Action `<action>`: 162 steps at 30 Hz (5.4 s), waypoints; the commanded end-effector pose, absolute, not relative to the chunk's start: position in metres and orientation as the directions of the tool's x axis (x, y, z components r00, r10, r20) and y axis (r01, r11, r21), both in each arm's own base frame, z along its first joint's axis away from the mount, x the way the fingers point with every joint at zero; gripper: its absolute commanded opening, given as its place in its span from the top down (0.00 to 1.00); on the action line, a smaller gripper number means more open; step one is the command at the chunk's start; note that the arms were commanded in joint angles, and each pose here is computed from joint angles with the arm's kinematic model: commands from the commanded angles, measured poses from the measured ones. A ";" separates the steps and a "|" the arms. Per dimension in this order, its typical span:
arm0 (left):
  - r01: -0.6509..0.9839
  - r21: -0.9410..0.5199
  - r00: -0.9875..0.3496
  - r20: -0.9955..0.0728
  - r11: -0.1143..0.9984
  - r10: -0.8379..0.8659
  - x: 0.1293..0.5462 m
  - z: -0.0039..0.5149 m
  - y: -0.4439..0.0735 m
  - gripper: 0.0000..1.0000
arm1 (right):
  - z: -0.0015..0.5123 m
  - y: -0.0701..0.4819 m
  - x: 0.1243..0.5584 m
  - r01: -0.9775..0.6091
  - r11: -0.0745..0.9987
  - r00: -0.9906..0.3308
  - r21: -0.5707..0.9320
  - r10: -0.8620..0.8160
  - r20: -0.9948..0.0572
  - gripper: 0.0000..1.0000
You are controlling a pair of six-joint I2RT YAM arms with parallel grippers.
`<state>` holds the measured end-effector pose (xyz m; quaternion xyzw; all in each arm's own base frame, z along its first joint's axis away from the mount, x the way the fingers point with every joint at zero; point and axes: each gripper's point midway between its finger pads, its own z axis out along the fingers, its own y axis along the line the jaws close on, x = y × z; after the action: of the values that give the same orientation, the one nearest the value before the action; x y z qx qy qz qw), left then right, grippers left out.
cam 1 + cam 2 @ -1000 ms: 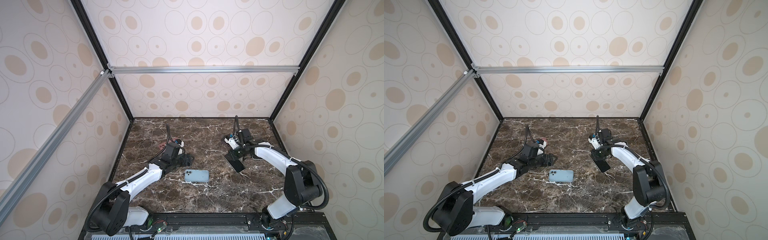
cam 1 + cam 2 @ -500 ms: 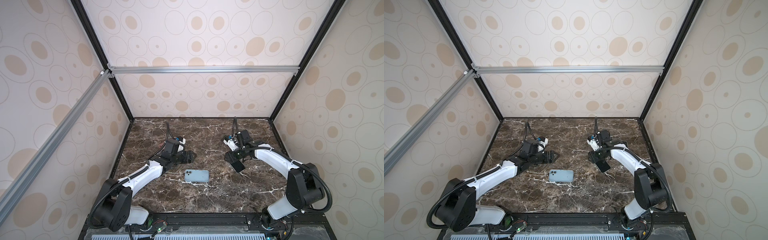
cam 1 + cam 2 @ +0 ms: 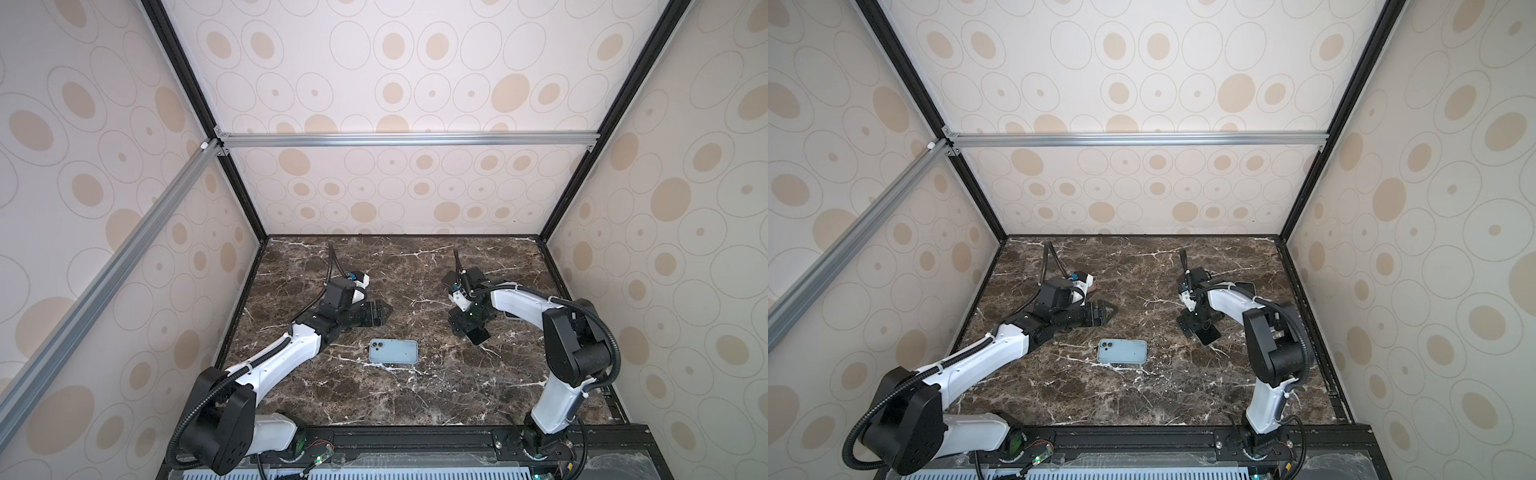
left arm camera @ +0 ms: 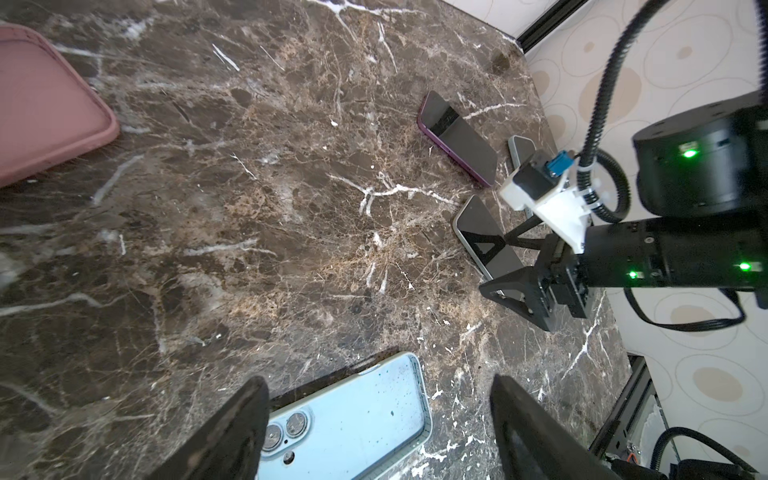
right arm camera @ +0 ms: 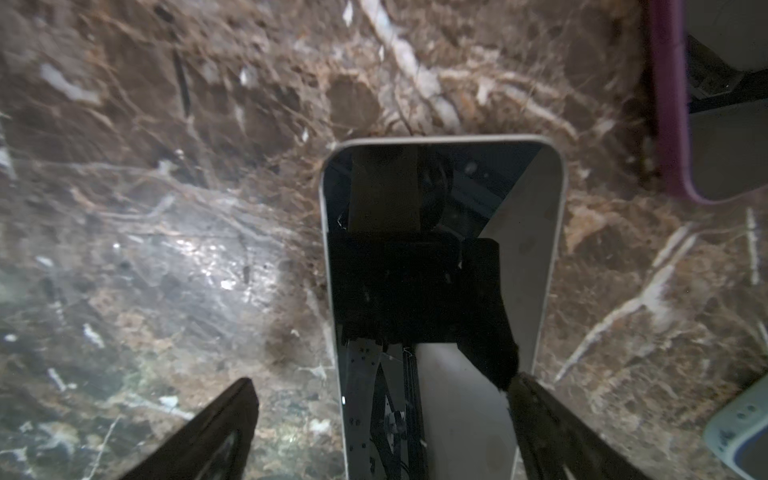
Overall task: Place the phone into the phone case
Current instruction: 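Release the case and raise the left gripper while the right lifts the phone, then carry the black phone with the right gripper toward the left gripper, then grasp the phone's edge with the left gripper while the right holds it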
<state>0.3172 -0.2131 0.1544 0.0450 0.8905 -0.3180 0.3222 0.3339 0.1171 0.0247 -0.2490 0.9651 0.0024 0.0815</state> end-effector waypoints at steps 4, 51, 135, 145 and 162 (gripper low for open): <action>0.289 -0.498 -0.766 -0.633 0.817 -0.114 0.314 0.159 -0.200 0.11 | 0.017 0.108 0.337 -0.475 0.880 -0.872 -0.023 -0.474 -0.124 0.02; 0.318 -0.612 -0.802 -0.581 0.724 -0.138 0.329 0.154 -0.226 0.14 | 0.066 0.143 0.333 -0.473 0.870 -0.855 0.141 -0.414 -0.314 0.73; 0.593 -0.708 -0.593 -0.706 0.383 -0.386 0.323 0.272 -0.242 1.00 | 0.217 0.242 0.274 -0.624 0.656 -0.640 0.423 -0.120 -0.759 0.15; 0.697 -0.669 -0.492 -0.709 0.260 -0.505 0.301 0.316 -0.228 1.00 | 0.254 0.275 0.282 -0.645 0.333 -0.706 0.688 0.084 -0.703 0.43; 0.734 -0.659 -0.467 -0.666 0.164 -0.582 0.293 0.341 -0.220 1.00 | 0.268 0.280 0.297 -0.650 0.320 -0.692 0.689 0.125 -0.711 0.52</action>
<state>0.3113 -0.2234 0.2982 0.0364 0.6210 -0.6198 0.4783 0.2870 0.2818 0.2700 -0.1959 0.7200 0.5714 0.3417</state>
